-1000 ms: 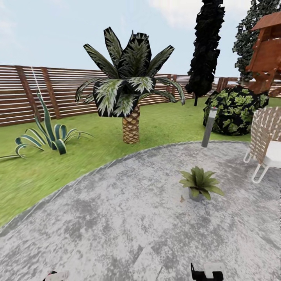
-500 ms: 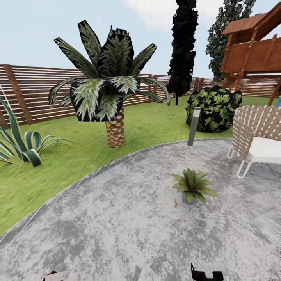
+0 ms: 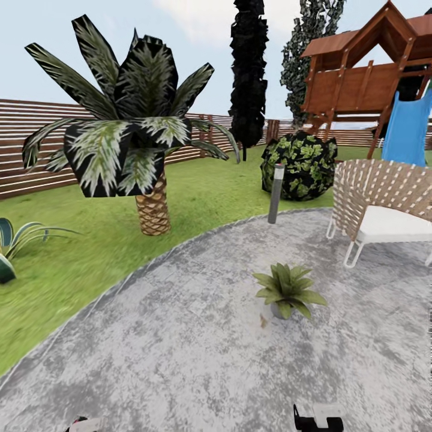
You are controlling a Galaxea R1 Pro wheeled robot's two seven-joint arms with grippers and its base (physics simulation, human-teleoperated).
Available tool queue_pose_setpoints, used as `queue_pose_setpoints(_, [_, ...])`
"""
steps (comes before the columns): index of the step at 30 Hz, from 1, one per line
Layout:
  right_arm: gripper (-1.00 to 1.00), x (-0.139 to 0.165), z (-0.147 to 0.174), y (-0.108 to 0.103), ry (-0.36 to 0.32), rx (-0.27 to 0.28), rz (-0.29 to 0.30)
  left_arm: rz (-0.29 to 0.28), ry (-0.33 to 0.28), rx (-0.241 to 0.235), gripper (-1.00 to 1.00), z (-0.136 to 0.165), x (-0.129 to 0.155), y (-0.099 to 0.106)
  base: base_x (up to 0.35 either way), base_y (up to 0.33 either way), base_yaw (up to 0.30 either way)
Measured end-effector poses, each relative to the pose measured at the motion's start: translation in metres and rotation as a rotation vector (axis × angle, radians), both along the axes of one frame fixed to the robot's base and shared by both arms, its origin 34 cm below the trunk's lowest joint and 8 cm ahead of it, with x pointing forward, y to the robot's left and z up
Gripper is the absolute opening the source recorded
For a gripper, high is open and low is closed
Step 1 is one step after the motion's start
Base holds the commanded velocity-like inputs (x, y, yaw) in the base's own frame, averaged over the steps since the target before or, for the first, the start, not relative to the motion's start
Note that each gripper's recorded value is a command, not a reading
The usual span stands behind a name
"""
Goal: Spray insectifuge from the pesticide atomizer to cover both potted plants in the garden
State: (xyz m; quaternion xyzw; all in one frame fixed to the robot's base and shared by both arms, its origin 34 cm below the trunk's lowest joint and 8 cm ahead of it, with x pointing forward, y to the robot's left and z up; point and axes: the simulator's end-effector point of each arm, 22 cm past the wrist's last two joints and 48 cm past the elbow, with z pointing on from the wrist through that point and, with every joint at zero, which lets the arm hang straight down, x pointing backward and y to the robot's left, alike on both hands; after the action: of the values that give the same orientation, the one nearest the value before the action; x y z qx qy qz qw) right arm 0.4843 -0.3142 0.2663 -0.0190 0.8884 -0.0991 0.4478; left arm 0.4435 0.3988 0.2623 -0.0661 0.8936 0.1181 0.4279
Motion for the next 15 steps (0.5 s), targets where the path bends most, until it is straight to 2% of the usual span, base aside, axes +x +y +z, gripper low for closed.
queue_pose_setpoints(15, [1.00, 0.0000, 0.0000, 0.0000, 0.000, 0.000, 0.000, -0.002, 0.001, -0.002, -1.00, -0.0003, -0.0002, -0.0006, 0.282, 0.234, -0.298])
